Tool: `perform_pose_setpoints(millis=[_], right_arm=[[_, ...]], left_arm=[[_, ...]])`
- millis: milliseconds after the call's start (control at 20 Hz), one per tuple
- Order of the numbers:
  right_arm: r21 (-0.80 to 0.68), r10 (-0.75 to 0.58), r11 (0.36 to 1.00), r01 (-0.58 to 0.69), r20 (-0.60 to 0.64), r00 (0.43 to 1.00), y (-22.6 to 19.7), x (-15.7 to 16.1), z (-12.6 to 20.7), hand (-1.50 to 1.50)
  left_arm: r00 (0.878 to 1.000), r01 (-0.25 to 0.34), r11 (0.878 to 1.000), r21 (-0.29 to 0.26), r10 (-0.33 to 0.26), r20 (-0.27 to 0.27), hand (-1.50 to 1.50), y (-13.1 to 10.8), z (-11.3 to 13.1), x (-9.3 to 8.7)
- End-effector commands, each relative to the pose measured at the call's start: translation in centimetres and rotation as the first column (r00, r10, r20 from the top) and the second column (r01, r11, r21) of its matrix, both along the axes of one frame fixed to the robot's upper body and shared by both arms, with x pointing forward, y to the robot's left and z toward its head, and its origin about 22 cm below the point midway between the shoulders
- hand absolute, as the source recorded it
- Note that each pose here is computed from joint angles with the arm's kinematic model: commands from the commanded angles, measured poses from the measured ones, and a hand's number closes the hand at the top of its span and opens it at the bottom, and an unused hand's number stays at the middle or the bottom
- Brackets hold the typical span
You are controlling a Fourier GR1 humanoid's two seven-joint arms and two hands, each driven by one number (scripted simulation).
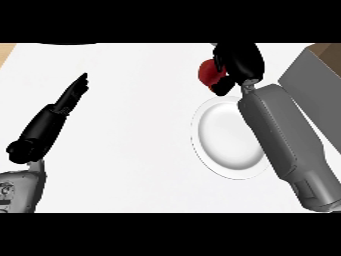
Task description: Pick the pear from the plate and place it in the cardboard box
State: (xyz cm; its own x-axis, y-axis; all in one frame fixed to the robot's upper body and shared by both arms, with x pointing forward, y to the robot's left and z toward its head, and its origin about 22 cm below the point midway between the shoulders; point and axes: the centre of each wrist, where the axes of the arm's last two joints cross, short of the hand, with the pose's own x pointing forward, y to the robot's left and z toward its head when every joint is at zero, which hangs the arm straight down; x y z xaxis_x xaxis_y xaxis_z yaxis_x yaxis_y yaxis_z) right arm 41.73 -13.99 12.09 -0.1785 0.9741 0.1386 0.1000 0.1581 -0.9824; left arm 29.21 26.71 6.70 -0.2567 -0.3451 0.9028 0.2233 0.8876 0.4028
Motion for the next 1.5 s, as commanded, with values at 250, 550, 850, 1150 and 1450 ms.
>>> perform_pose_setpoints(millis=[250,550,850,1150,1450], right_arm=[[0.308,-0.365,0.902,0.302,0.173,0.915,-4.0,0.3,7.7,1.50],[0.347,-0.546,0.815,0.464,0.190,0.816,-8.8,1.5,8.3,1.50],[0.337,-0.625,0.763,0.552,0.165,0.763,-17.3,1.6,9.2,1.50],[0.169,-0.635,0.756,0.632,-0.044,0.771,-23.8,0.5,7.0,1.50],[0.112,-0.602,0.758,0.643,-0.258,0.755,-27.8,-0.3,6.9,1.50]], left_arm=[[0.999,-0.035,0.999,-0.007,0.035,-0.023,0.00,0.9,-1.4,-0.7],[1.000,0.002,1.000,-0.003,-0.002,-0.009,0.00,0.0,0.8,0.3],[1.000,0.011,1.000,-0.012,-0.011,-0.005,0.00,-0.4,-1.0,-0.4],[1.000,0.007,1.000,0.011,-0.007,0.020,0.00,1.4,1.0,0.0],[1.000,0.003,1.000,0.017,-0.003,0.015,0.00,0.3,0.4,1.7]])
